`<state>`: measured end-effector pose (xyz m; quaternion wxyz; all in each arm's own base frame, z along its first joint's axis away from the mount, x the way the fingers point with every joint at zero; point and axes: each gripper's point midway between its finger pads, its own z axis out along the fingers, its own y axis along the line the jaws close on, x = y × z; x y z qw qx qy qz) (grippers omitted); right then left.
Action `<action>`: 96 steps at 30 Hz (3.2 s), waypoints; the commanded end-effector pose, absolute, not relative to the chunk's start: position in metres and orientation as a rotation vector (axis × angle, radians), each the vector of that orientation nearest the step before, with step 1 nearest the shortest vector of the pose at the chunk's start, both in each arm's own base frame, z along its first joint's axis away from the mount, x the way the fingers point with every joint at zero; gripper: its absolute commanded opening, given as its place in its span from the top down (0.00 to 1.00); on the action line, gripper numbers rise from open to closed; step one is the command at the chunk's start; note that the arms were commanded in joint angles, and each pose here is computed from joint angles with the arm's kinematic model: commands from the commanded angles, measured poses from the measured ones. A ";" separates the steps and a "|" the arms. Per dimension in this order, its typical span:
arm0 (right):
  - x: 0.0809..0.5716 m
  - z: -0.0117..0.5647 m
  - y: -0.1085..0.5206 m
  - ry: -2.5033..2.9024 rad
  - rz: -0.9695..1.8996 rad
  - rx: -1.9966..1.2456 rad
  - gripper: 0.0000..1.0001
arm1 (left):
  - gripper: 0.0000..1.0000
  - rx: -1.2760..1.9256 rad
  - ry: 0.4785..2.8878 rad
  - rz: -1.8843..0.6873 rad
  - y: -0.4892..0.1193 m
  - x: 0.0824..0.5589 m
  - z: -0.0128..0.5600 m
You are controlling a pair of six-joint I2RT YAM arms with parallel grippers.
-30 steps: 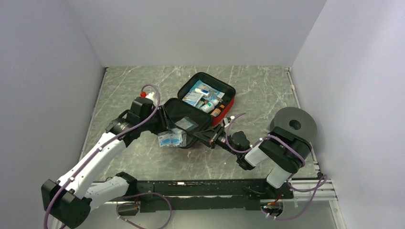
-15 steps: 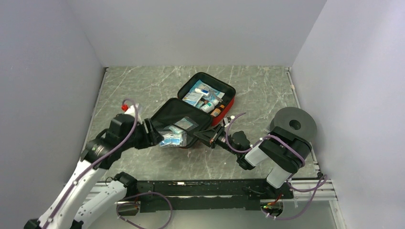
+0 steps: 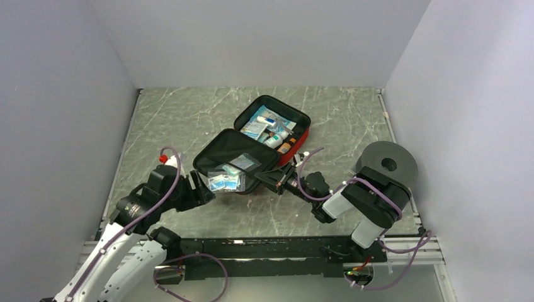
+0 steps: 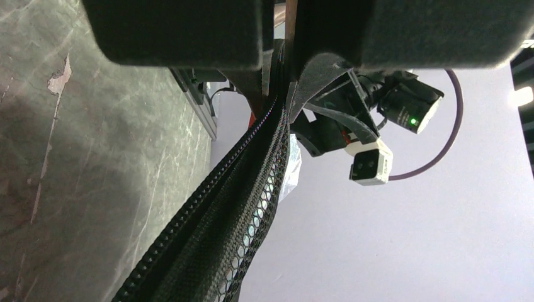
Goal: Organize the medicine kit
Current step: Adjust the medical item in the medicine box, then close the medicine box at the center of the board.
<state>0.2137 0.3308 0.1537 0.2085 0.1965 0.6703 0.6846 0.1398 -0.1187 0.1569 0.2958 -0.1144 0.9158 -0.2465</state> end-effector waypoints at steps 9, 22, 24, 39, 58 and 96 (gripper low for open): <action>0.216 0.249 0.319 1.431 2.093 0.382 1.00 | 0.39 -0.311 2.330 -0.750 -0.143 0.179 0.178; 0.215 0.246 0.318 1.442 2.086 0.385 1.00 | 0.85 -0.273 2.329 -0.792 -0.161 0.198 0.184; 0.214 0.244 0.318 1.448 2.083 0.383 1.00 | 0.88 -0.264 2.333 -0.779 -0.161 0.203 0.186; 0.209 0.234 0.317 1.483 2.061 0.360 1.00 | 0.96 -0.223 2.368 -0.746 -0.180 0.242 0.190; 0.208 0.242 0.321 1.463 2.076 0.329 1.00 | 1.00 -0.201 2.383 -0.850 -0.215 0.280 0.183; 0.210 0.297 0.368 1.288 2.154 0.391 1.00 | 0.37 -0.366 2.304 -0.747 -0.109 0.125 0.169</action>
